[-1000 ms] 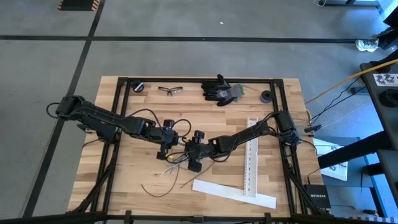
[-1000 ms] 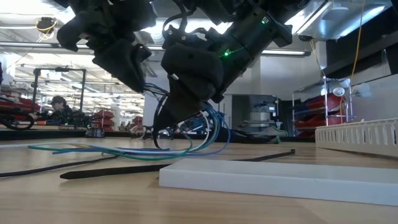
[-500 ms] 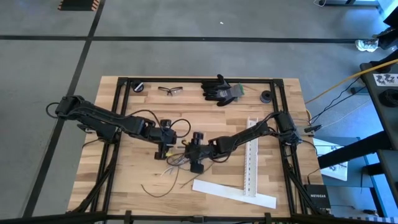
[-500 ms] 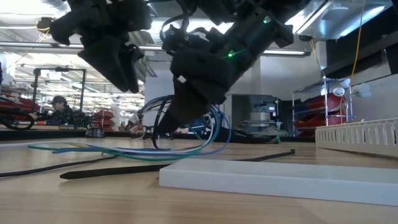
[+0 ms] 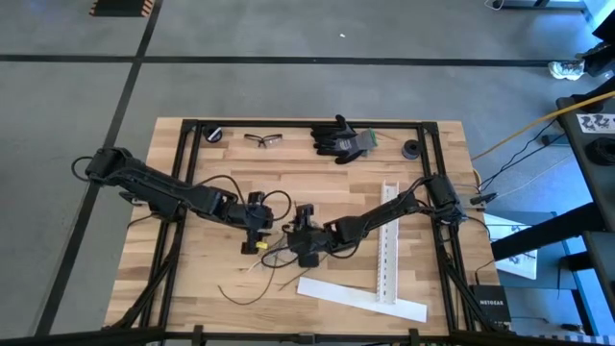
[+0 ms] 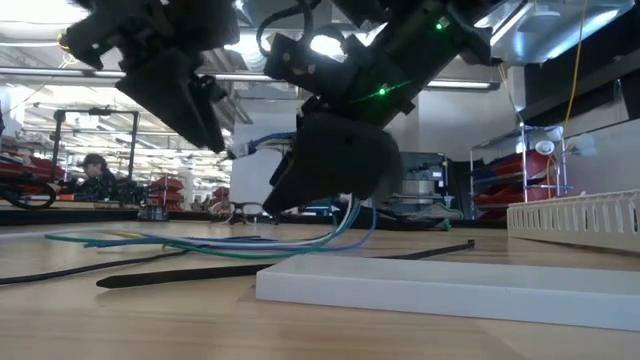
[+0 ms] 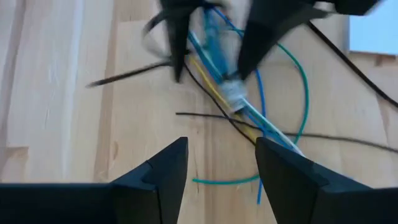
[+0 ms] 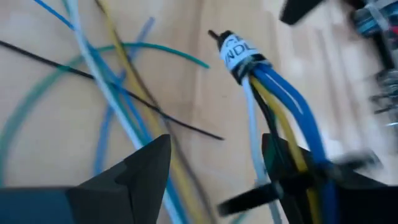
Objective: Ziptie cables
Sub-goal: Wrap the cable wires with the black zip tie
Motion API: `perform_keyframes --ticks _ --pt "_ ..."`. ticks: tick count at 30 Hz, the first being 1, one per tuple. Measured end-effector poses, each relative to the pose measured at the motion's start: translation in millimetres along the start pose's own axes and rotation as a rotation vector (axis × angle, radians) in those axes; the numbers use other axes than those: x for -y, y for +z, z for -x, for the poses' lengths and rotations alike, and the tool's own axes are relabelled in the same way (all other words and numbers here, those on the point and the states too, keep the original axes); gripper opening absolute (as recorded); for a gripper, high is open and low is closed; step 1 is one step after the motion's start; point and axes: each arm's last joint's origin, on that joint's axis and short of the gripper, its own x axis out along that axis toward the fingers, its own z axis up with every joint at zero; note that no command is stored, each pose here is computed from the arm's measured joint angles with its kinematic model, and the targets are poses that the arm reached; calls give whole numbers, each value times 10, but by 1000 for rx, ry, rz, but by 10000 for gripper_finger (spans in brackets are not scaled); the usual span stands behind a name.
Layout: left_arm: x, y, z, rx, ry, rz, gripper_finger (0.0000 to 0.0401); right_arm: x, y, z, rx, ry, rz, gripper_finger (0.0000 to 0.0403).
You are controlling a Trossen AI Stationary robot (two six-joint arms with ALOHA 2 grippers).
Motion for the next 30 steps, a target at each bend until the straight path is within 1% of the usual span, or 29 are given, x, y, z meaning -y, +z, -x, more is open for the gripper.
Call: perform_keyframes --ticks 4,6,8,11,16,19,21,22,26,30 --pt "-15 -29 -83 96 -8 76 172 -24 -3 -4 5 97 -107 239" --pt "-22 -21 -113 164 -16 115 172 -26 -2 -5 5 111 -148 239" --pt "-25 -29 -133 201 -22 128 172 -27 0 -4 5 119 -167 239" --pt "-24 -42 -147 225 -26 132 172 -30 -3 -4 2 124 -176 239" --pt "1 -28 -140 244 -38 111 172 -43 -4 -2 0 172 -198 239" --pt "8 59 -118 337 -50 100 172 -43 -3 -2 0 171 -199 239" --pt "17 130 -137 406 -48 65 172 -43 -3 -2 0 171 -199 239" --pt "14 133 -164 413 -44 54 172 -43 -4 -3 0 171 -199 239" --pt "-26 149 -335 428 -24 69 172 -43 -5 -3 -1 169 -209 239" --pt "-30 117 -508 405 -10 68 172 -60 -56 -18 -40 179 -230 239"
